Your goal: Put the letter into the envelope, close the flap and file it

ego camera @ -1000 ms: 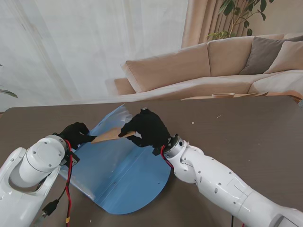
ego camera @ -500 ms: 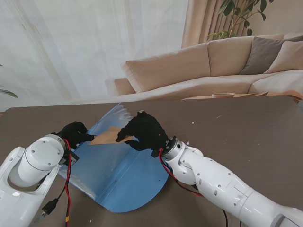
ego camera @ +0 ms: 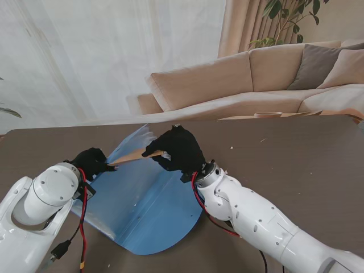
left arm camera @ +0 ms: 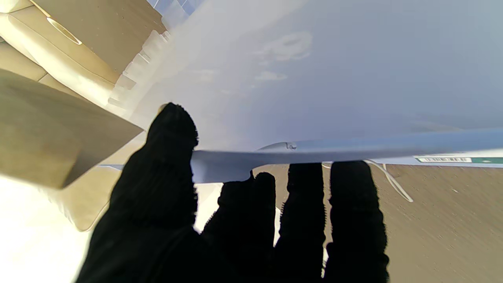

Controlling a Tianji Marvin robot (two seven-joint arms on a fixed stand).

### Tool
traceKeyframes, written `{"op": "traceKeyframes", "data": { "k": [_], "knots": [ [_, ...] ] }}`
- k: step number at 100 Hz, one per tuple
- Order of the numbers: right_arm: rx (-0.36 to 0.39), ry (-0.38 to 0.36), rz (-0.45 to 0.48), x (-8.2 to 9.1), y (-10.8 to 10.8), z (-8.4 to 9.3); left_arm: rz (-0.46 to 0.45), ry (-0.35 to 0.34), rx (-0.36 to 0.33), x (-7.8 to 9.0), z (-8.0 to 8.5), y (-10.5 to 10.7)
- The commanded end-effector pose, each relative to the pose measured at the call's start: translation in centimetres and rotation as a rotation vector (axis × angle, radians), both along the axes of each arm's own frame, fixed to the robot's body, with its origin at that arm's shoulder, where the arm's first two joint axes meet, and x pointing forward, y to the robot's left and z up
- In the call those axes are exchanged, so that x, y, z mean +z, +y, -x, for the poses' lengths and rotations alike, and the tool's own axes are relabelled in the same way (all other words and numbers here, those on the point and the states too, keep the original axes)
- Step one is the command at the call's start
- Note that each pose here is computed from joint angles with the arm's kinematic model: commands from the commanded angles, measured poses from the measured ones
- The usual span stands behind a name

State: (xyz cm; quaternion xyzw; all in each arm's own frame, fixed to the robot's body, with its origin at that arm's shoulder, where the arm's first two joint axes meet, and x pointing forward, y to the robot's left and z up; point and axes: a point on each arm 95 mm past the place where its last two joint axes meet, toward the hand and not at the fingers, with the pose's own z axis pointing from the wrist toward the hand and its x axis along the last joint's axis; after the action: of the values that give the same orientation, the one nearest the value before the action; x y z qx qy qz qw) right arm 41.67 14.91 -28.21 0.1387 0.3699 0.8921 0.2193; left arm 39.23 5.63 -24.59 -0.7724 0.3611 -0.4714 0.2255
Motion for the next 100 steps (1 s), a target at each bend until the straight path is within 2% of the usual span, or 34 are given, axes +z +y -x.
{"op": "traceKeyframes", "data": {
  "k": [1,51,100],
  "knots": [
    [0.007,-0.008,0.002,0.29,0.39,0.14,0.009,0.006,-0.017,0.30,0.14,-0.48],
    [0.064,-0.121,0.123,0.45,0.09,0.24,0.012,0.007,-0.020,0.71,0.10,-0.70],
    [0.081,-0.181,0.176,0.51,0.21,0.05,0.020,0.011,-0.026,0.93,-0.03,-0.88]
  ]
}}
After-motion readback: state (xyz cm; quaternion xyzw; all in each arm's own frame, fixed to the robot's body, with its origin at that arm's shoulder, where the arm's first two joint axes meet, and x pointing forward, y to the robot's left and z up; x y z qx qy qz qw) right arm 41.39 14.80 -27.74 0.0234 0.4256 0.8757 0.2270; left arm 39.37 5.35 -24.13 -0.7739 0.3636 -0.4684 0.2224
